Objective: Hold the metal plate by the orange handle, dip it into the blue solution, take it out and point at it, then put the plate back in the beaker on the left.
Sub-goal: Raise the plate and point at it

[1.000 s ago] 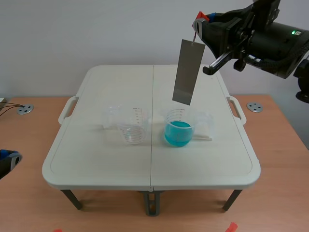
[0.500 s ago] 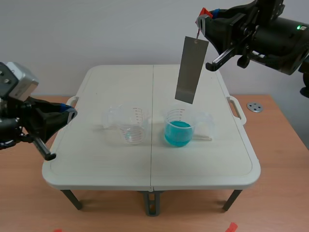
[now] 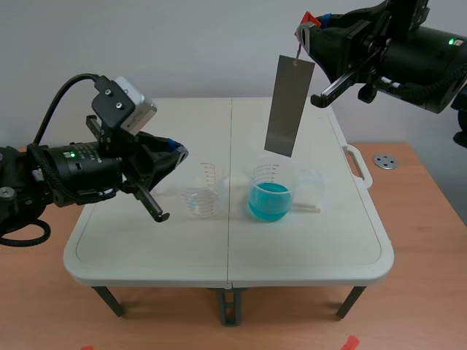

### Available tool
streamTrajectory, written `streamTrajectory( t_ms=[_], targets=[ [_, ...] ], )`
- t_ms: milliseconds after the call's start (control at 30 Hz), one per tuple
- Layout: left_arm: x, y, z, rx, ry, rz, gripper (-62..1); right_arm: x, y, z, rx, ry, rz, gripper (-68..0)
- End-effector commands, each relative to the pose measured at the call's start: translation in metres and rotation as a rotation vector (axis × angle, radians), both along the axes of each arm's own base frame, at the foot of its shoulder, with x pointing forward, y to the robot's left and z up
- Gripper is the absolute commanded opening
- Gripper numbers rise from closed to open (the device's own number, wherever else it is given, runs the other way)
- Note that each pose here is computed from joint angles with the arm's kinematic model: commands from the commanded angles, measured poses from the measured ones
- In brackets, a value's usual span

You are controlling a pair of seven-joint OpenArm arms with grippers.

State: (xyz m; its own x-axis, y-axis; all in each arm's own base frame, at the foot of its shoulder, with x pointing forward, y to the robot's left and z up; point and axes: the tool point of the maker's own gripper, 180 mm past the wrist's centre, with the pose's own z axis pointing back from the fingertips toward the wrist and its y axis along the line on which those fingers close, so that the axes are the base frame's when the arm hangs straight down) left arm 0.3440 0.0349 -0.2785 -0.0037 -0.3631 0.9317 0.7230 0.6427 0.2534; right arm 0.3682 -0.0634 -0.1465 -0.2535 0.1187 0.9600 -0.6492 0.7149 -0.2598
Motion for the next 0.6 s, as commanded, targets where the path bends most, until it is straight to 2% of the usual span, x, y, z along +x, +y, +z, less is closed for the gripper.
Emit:
streamTrajectory(
  t_ms=[0,167,333,567],
  targets=[
    [0.008,-0.003,0.005,-0.011,-0.015,0.017,-59.4,0.0,0.0,0.02,0.014,-0.054,0.009,-66.2],
    [0.018,-0.019,-0.002,-0.001,-0.009,0.021,-59.4,-0.001,0.0,0.019,0.013,-0.054,0.012,-66.2],
    [0.031,-0.026,-0.009,-0.022,0.004,0.058,-59.4,-0.001,0.0,0.019,0.013,-0.054,0.012,-66.2],
    [0.044,-0.041,-0.011,-0.017,0.008,0.044,-59.4,-0.001,0.0,0.019,0.013,-0.054,0.013,-66.2]
  ],
)
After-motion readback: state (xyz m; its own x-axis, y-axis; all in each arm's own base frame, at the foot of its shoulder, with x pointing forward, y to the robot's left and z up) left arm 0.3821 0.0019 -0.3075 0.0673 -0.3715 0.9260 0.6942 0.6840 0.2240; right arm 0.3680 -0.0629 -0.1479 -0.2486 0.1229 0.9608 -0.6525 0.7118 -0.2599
